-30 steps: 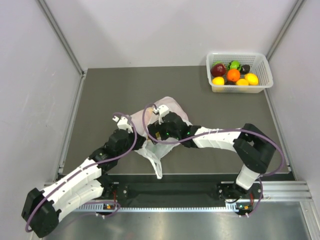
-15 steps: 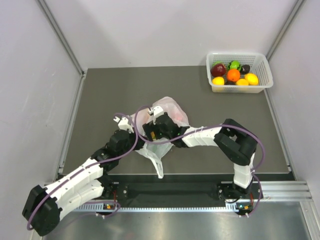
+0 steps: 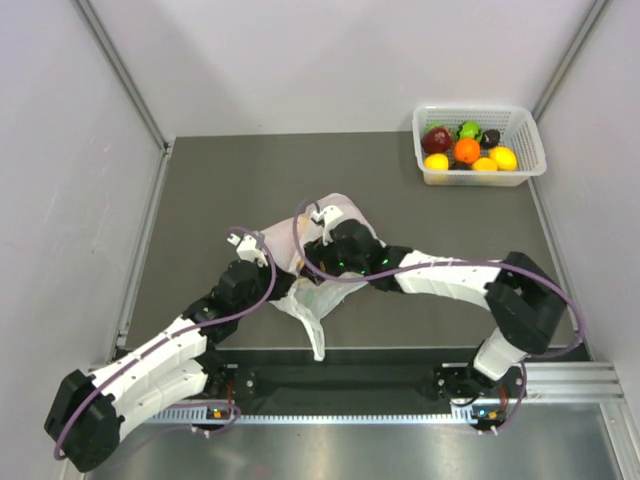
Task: Untie the knot of the plastic bag and take out the fruit
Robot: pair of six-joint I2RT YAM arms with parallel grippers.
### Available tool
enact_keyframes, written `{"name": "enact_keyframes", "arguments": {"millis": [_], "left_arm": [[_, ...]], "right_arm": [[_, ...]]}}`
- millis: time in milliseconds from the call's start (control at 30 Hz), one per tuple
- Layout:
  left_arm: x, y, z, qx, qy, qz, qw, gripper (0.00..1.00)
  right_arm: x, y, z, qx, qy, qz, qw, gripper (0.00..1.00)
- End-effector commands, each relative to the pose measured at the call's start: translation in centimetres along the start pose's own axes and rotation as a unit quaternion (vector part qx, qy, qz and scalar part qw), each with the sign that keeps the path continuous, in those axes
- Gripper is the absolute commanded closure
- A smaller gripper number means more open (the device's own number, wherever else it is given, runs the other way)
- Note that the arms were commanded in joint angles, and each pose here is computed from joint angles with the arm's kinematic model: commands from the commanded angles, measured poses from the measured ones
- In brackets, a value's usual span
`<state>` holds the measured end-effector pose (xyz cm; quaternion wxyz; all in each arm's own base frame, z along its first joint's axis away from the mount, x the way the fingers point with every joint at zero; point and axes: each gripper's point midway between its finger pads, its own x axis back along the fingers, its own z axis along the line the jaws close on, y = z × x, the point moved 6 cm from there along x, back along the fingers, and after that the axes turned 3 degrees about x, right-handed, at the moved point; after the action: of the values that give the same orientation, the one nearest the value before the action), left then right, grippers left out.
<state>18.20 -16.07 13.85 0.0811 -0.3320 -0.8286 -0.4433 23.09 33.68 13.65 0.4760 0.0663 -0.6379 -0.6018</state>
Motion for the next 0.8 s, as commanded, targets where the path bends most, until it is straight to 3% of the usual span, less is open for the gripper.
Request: {"name": "enact_keyframes", "arguments": {"millis": [0,33,133,233,467,567,633,667,700,767], "left_arm": [[-0.2,1.4,-1.7,0.003,-0.040,-0.026,0.999,1.00],[-0.2,1.5,-1.9,0.002,-0.043,-0.028,0.999,1.00],[-0.5,2.1,-2.5,-0.001,-0.050,-0.033,0.998,1.00],[-0.9,2.5,-3.0,-0.005,-0.055,-0.032,0.998,1.00],[-1.9,2.7,-4.1,-0.009,-0.069,-0.013,0.997,1.00],[-1.9,3.0,-4.3,-0.011,-0.070,-0.015,0.997,1.00],[-1.8,3.0,-4.3,-0.012,-0.070,-0.015,0.997,1.00],[-1.8,3.1,-4.3,-0.012,-0.071,-0.017,0.997,1.00],[-1.7,3.1,-4.3,-0.013,-0.071,-0.017,0.997,1.00],[-1.6,3.2,-4.4,-0.013,-0.071,-0.018,0.997,1.00]], "right_arm": [[4.6,0.7,0.2,-0.049,0.119,0.067,0.989,1.00],[6.0,0.1,1.0,-0.050,0.181,0.088,0.978,1.00],[10.0,0.1,1.3,-0.016,0.219,0.108,0.970,1.00],[14.0,2.1,1.6,0.023,0.240,0.072,0.968,1.00],[20.3,10.1,-1.5,0.056,0.213,-0.101,0.970,1.00],[21.2,13.1,-5.2,0.036,0.169,-0.156,0.972,1.00],[21.6,14.8,-9.5,-0.003,0.098,-0.192,0.977,1.00],[20.8,15.3,-11.9,-0.032,0.056,-0.198,0.978,0.99],[21.3,16.1,-15.8,-0.070,-0.040,-0.213,0.974,0.99],[19.8,15.4,-21.4,-0.133,-0.158,-0.187,0.960,1.00]]}}
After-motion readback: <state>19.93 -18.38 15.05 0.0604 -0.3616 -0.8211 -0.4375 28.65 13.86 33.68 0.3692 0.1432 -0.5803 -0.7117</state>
